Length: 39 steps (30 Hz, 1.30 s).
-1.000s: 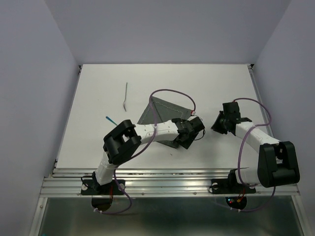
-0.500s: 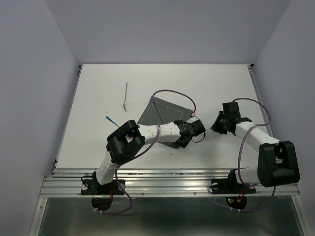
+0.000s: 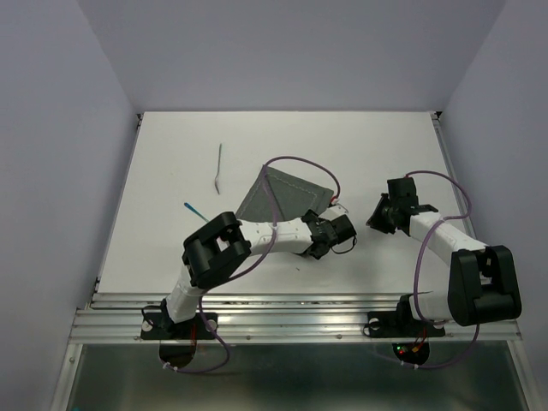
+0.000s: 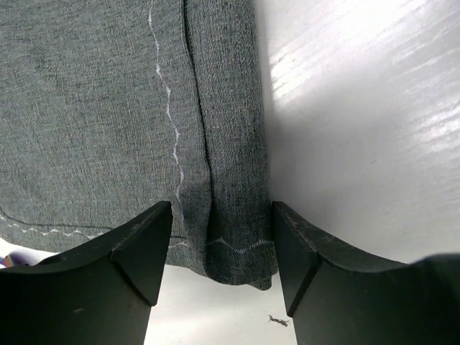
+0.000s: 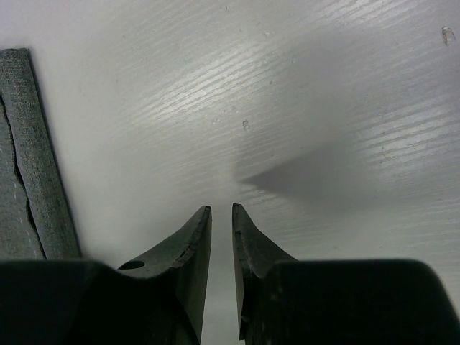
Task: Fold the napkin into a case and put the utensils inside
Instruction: Pick up the upper triangle-folded napkin from the center of the board.
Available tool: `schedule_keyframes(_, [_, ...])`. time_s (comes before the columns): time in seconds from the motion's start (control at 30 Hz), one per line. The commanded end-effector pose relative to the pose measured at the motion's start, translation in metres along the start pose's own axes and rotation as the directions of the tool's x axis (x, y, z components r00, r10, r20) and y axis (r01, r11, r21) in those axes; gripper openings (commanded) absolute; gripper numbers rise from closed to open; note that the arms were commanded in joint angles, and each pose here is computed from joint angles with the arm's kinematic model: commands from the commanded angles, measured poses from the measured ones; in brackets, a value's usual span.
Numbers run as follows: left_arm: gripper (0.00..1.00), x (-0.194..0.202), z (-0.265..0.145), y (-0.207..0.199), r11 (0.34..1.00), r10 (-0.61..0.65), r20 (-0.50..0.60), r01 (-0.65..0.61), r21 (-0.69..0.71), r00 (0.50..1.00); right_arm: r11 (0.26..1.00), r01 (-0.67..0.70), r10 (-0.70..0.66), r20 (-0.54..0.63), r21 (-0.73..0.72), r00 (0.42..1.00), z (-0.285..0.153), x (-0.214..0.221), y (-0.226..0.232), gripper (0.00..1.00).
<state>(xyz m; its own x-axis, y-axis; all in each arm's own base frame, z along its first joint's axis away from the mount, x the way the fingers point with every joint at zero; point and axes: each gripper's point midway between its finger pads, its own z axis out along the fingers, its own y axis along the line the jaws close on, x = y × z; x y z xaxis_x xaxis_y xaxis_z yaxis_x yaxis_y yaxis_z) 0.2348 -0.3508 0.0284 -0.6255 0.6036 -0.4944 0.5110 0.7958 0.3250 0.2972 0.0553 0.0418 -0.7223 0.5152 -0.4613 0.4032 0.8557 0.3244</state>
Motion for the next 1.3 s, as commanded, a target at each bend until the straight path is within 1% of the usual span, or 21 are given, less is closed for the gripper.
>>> schedule_keyframes(0.0, [0.69,0.008,-0.014,0.008,0.998,0.033,0.030,-0.031,-0.045,0.999,1.000,-0.001,0.002,0.029,-0.021,1.000,-0.004,-0.014,0.008,0.24])
schedule_keyframes(0.1, [0.72,0.014,-0.014,0.012,0.995,0.054,0.037,-0.051,-0.080,0.998,0.999,0.000,0.001,0.015,-0.048,1.000,-0.005,-0.012,0.013,0.24])
schedule_keyframes(0.33, [0.70,0.030,-0.014,0.009,0.980,0.130,0.032,-0.124,-0.159,0.991,0.999,0.000,0.001,0.013,-0.054,1.000,-0.005,-0.012,0.014,0.24])
schedule_keyframes(0.43, [0.65,0.037,-0.010,0.009,0.968,0.166,0.016,-0.160,-0.192,0.986,0.998,-0.002,0.002,0.011,-0.056,1.000,-0.005,-0.011,0.015,0.24])
schedule_keyframes(0.47, [0.61,0.039,-0.008,0.010,0.964,0.173,0.007,-0.168,-0.206,0.985,0.998,0.000,0.001,0.012,-0.058,1.000,-0.005,-0.012,0.015,0.24])
schedule_keyframes(0.63, [0.56,0.047,0.002,0.016,0.945,0.204,-0.023,-0.203,-0.258,0.979,0.998,-0.003,0.004,0.010,-0.061,1.000,-0.005,-0.011,0.016,0.24])
schedule_keyframes(0.83, [0.55,0.051,0.009,0.016,0.932,0.226,-0.044,-0.229,-0.282,0.973,0.998,-0.005,0.005,0.011,-0.062,1.000,-0.004,-0.012,0.016,0.24])
schedule_keyframes(0.9, [0.57,0.052,0.011,0.016,0.928,0.233,-0.050,-0.237,-0.288,0.971,0.998,-0.005,0.005,0.007,-0.061,1.000,-0.004,-0.011,0.016,0.24])
schedule_keyframes(1.0, [0.57,0.053,0.014,0.016,0.923,0.246,-0.053,-0.250,-0.292,0.968,0.998,-0.005,0.005,0.012,-0.063,1.000,-0.004,-0.012,0.016,0.24])
schedule_keyframes(1.17, [0.49,0.053,0.018,0.018,0.924,0.249,-0.059,-0.255,-0.285,0.967,0.998,-0.005,0.005,0.011,-0.058,1.000,-0.004,-0.011,0.015,0.24])
schedule_keyframes(1.27, [0.47,0.052,0.021,0.022,0.931,0.237,-0.062,-0.245,-0.270,0.969,0.998,-0.005,0.005,0.011,-0.058,1.000,-0.005,-0.010,0.014,0.24])
